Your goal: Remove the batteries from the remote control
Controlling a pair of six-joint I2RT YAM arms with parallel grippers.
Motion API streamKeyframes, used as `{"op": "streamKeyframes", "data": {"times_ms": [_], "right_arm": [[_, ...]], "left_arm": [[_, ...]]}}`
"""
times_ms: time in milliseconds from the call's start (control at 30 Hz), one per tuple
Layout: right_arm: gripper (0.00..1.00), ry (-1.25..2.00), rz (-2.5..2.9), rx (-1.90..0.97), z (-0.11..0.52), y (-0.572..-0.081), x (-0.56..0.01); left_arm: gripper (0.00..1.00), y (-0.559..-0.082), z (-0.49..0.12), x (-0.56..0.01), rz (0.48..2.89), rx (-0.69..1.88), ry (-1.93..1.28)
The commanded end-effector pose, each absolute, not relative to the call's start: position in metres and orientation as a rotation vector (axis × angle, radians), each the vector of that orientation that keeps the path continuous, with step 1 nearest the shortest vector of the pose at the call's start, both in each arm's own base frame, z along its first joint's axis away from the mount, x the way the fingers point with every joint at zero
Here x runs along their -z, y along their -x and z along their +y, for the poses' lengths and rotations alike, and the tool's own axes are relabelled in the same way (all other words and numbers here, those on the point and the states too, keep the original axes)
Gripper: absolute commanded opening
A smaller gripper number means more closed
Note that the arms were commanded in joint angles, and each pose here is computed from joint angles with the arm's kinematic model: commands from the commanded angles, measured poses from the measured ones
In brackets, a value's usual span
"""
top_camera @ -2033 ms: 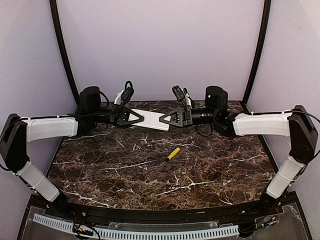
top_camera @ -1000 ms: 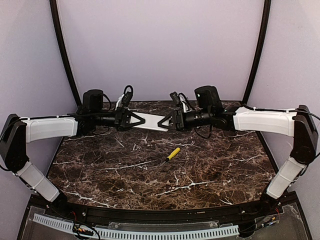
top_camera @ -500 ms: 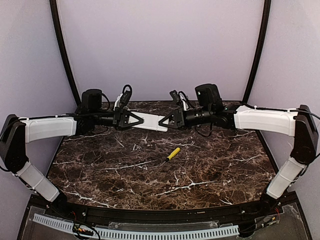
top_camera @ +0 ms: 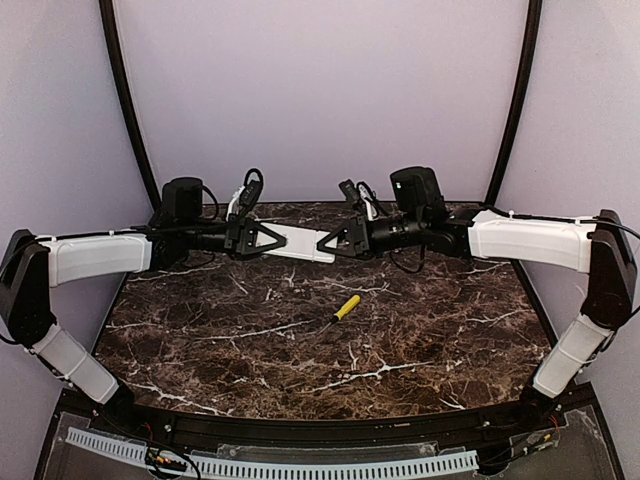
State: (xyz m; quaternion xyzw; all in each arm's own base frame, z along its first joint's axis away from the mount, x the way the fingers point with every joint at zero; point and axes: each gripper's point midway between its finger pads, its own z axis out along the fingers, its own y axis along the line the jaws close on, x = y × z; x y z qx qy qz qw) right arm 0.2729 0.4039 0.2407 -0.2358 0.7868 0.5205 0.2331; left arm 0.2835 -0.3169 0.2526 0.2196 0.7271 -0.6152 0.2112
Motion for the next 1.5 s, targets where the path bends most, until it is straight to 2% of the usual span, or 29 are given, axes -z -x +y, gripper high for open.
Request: {"op": "streamKeyframes", "data": {"times_ms": [0, 167, 367, 833, 1133, 1467], "right_arm": [[0.2, 0.693, 2.144, -1.376, 0.412, -0.272, -0.235], [0.43, 0.686, 2.128, -1.374, 0.412, -0.274, -0.242], [0.51, 0.658, 2.14, -1.339, 0.404, -0.275, -0.246], [0.51, 0.621, 2.172, -1.27, 0.396, -0.28, -0.24], [0.39, 0.616, 2.182, -1.25, 0.387, -0.281, -0.236], [0.34, 0.626, 2.183, -1.25, 0.389, -0.282, -0.238]], "left_arm": [[0.0, -0.279, -0.321, -0.272, 1.986, 1.729, -0.611], [0.0, -0.28, -0.321, -0.271, 1.988, 1.729, -0.609], [0.0, -0.28, -0.321, -0.272, 1.988, 1.727, -0.606], [0.0, -0.279, -0.321, -0.273, 1.984, 1.726, -0.611], [0.0, -0.28, -0.321, -0.271, 1.989, 1.727, -0.608], [0.0, -0.282, -0.322, -0.267, 2.001, 1.72, -0.6]]}}
